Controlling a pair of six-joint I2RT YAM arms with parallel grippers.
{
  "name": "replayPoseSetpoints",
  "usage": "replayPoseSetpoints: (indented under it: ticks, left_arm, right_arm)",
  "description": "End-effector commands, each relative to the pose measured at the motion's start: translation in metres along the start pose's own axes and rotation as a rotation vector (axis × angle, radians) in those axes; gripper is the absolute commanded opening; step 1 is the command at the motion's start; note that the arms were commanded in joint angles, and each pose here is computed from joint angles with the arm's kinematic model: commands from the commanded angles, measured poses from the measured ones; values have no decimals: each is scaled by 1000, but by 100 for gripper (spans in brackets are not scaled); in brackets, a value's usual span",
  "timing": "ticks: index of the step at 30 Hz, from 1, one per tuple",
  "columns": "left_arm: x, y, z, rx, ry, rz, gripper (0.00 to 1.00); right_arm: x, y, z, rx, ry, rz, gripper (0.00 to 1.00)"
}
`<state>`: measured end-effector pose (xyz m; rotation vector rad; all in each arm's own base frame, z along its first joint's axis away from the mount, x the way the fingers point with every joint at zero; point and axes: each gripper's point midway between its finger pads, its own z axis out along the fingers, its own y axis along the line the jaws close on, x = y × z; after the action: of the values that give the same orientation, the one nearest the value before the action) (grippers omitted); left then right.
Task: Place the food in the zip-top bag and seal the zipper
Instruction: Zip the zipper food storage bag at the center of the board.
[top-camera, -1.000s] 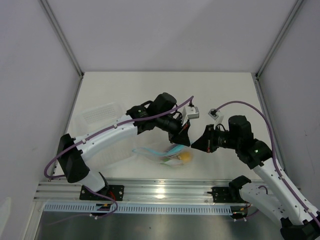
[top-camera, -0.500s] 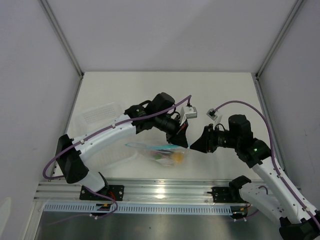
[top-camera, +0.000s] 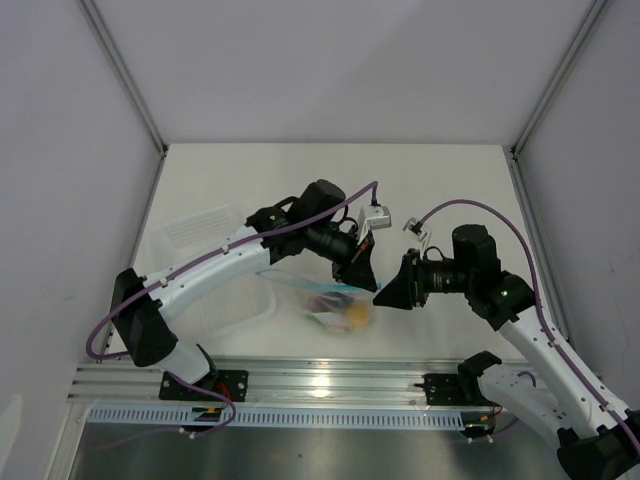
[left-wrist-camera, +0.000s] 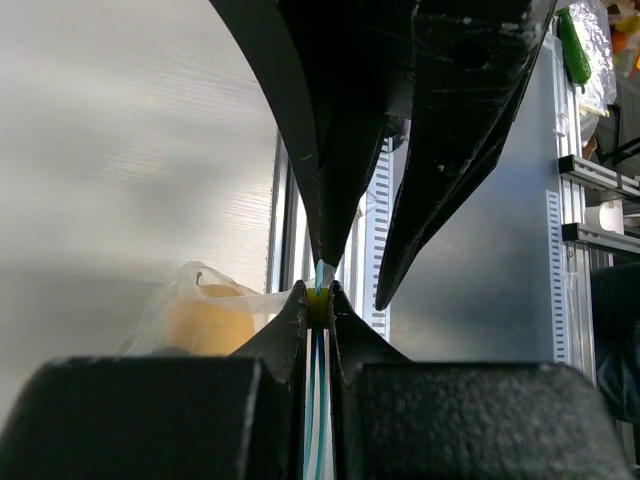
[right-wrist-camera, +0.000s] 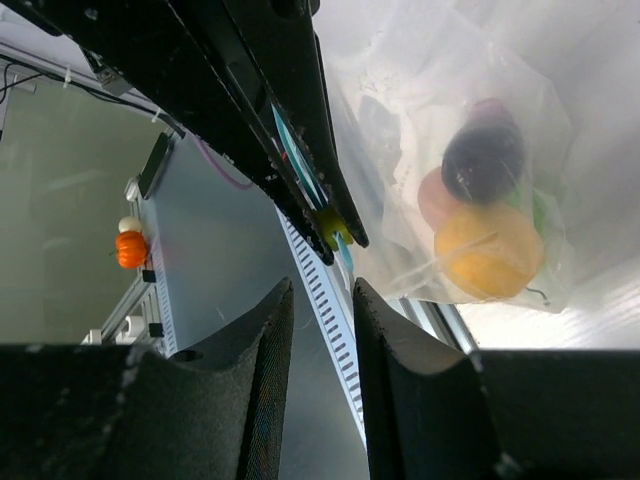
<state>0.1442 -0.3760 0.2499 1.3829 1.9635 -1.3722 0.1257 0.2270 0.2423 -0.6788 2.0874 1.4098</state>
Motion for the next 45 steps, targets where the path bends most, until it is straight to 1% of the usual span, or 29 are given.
replayPoseSetpoints:
  ticks: [1, 5, 7, 9, 23, 27, 30, 36, 43, 45]
  left_arm:
    - [-26, -21, -16, 43, -78, 63, 0]
    - [-24, -22, -16, 54, -75, 56, 1]
    - [-25, -22, -16, 56, -75, 54, 0]
    - [-24, -23, -16, 55, -73, 53, 1]
    - [-26, -19, -22, 40, -94, 25, 1]
    - [-26, -18, -22, 41, -99, 16, 1]
    - [-26, -19, -22, 48, -97, 14, 1]
    - [-23, -20, -23, 60, -99, 14, 0]
    - [-16, -20, -21, 63, -87, 6, 1]
    - [-16, -19, -22, 61, -87, 5, 1]
  right_arm:
    - [-13, 12, 0, -63, -25, -68, 33]
    - [-13, 9, 6, -85, -23, -68, 31]
    - [-13, 6, 10, -95, -18, -62, 25]
    - [-12, 5, 12, -104, -11, -56, 24]
    - [-4, 1, 13, -101, 4, -27, 22]
    - [-1, 0, 13, -93, 0, -13, 27]
    - [-2, -3, 14, -82, -16, -13, 26]
    - [-15, -4, 18, -86, -59, -13, 22]
    - [-21, -2, 20, -101, -59, -26, 19]
    - [-23, 0, 20, -110, -63, -26, 14]
